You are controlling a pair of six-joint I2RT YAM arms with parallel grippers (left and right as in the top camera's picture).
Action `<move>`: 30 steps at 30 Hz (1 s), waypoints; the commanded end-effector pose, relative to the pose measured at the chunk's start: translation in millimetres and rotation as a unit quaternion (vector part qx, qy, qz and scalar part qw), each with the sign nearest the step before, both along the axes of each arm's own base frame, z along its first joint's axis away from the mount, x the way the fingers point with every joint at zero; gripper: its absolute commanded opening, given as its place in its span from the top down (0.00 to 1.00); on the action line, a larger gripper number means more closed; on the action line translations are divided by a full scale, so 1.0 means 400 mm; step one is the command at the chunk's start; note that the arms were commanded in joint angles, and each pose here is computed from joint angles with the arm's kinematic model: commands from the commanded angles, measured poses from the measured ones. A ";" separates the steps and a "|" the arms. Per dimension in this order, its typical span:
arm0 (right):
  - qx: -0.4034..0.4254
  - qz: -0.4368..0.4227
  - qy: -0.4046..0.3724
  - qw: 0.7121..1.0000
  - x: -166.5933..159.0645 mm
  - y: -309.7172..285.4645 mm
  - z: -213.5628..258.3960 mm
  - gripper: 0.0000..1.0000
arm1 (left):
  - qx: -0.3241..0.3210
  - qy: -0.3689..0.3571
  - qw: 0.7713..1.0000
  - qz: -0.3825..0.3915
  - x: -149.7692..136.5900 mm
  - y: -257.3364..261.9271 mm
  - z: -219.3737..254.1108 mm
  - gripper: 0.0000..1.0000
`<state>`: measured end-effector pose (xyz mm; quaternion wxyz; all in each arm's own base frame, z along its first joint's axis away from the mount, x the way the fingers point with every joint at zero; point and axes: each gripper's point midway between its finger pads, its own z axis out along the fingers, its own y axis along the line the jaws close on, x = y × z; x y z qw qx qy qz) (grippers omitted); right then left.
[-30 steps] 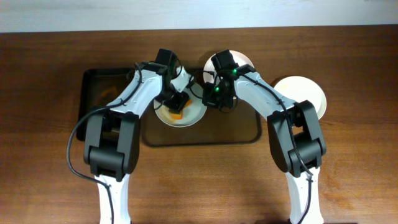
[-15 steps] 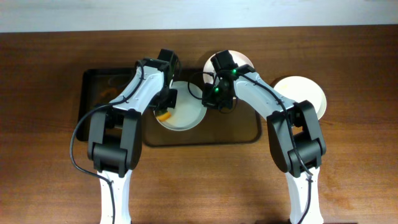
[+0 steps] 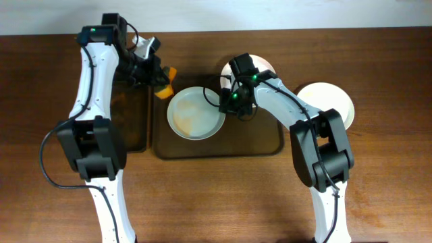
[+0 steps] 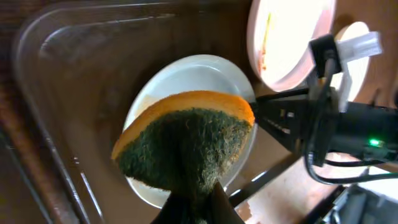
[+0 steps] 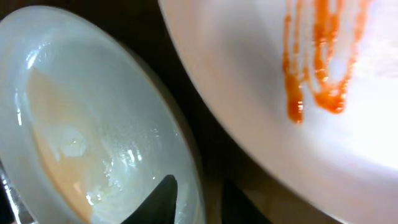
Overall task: Clean dirty plates on tray and stack at the side
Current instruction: 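Carry the second plate right and stack it on the first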
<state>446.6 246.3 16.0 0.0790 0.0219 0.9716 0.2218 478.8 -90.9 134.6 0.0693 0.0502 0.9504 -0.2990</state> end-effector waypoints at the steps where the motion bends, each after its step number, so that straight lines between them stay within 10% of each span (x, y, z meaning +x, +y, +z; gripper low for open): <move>1: -0.025 0.012 0.006 1.000 -0.014 0.004 -0.050 0.74 | 0.062 -0.025 0.998 -0.001 0.019 0.043 -0.005 1.00; 5: -0.024 0.033 0.038 0.998 -0.061 0.037 -0.096 0.96 | 0.072 -0.035 0.997 0.001 0.031 0.051 -0.008 1.00; 11: 0.002 0.080 -0.004 0.997 -0.047 -0.014 0.051 0.96 | 0.076 -0.049 0.996 0.003 0.047 0.054 -0.007 1.00; 15: -0.142 0.049 -0.095 0.984 -0.031 -0.105 0.195 0.96 | 0.075 -0.055 0.996 0.004 0.055 0.052 -0.005 1.00; 23: -0.425 0.044 -0.262 0.865 -0.074 -0.113 0.379 0.96 | 0.075 -0.055 0.996 0.005 0.056 0.051 -0.005 1.00; 30: -0.516 -0.022 -0.396 0.759 -0.127 -0.088 0.606 0.96 | 0.075 -0.055 0.996 0.005 0.056 0.051 -0.005 1.00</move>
